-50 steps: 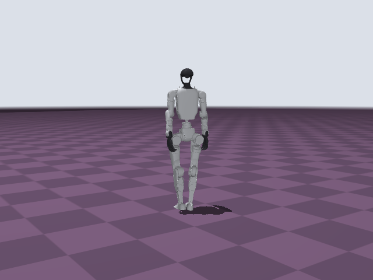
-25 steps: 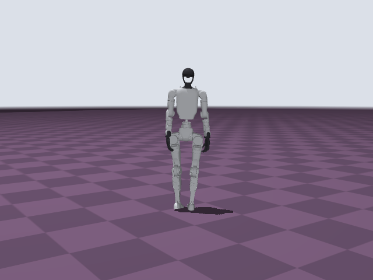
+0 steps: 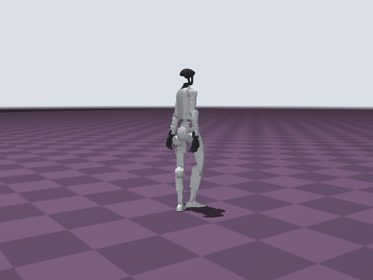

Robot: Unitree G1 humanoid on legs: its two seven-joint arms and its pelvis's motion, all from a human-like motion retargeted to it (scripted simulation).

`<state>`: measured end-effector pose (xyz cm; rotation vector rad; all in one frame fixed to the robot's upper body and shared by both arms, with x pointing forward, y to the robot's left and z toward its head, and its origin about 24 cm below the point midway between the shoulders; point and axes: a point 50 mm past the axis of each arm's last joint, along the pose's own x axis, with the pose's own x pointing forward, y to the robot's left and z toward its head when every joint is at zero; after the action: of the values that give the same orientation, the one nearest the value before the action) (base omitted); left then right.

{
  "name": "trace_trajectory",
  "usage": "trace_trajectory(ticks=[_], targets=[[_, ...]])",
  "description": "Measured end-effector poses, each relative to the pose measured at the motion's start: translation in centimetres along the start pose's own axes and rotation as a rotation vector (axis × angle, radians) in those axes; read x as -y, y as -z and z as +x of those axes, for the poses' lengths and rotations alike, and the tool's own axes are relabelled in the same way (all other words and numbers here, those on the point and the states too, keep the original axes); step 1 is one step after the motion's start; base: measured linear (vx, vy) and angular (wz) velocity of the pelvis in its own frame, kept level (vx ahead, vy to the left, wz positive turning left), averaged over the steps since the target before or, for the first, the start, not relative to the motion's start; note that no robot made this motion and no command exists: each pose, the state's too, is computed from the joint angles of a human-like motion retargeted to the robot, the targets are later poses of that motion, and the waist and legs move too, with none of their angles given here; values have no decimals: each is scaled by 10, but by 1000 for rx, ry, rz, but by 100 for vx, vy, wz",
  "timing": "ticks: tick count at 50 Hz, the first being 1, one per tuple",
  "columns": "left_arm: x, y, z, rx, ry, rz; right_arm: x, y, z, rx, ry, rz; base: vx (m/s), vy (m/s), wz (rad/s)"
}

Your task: In place motions

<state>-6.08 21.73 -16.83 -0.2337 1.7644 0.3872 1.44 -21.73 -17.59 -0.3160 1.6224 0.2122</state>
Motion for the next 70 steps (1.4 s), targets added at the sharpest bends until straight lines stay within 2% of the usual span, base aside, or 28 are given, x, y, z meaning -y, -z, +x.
trace_trajectory(ticks=[8,20,25,35,43,48,54,62,66,70], targets=[[23,-19,-1,40,53,82,-7,-2,0,-24,-26,10,-26,15,-205],[50,-113,-25,321,108,261,0,-11,-1,-21,-4,-31,-24,3,-72],[57,-131,-33,431,151,253,-6,-8,-1,-50,-31,-11,-5,-3,-106],[31,-90,-16,277,104,112,-6,-54,-5,92,-50,-173,-11,-6,-127],[46,-48,-5,156,130,23,-1,-87,-13,183,-25,-205,-19,-2,-187],[55,-36,-2,139,127,57,-2,-76,-10,162,-41,-173,2,-9,-155],[63,-17,1,85,147,60,-2,-33,-3,-25,-25,-213,27,-3,-46],[68,-44,-4,172,193,205,-12,5,0,-104,-11,-51,12,-4,-41],[69,-57,-8,202,214,222,-18,3,1,-58,39,13,4,-1,-17],[66,-61,-9,201,210,218,-22,-7,2,-12,54,-26,3,-1,-3]])
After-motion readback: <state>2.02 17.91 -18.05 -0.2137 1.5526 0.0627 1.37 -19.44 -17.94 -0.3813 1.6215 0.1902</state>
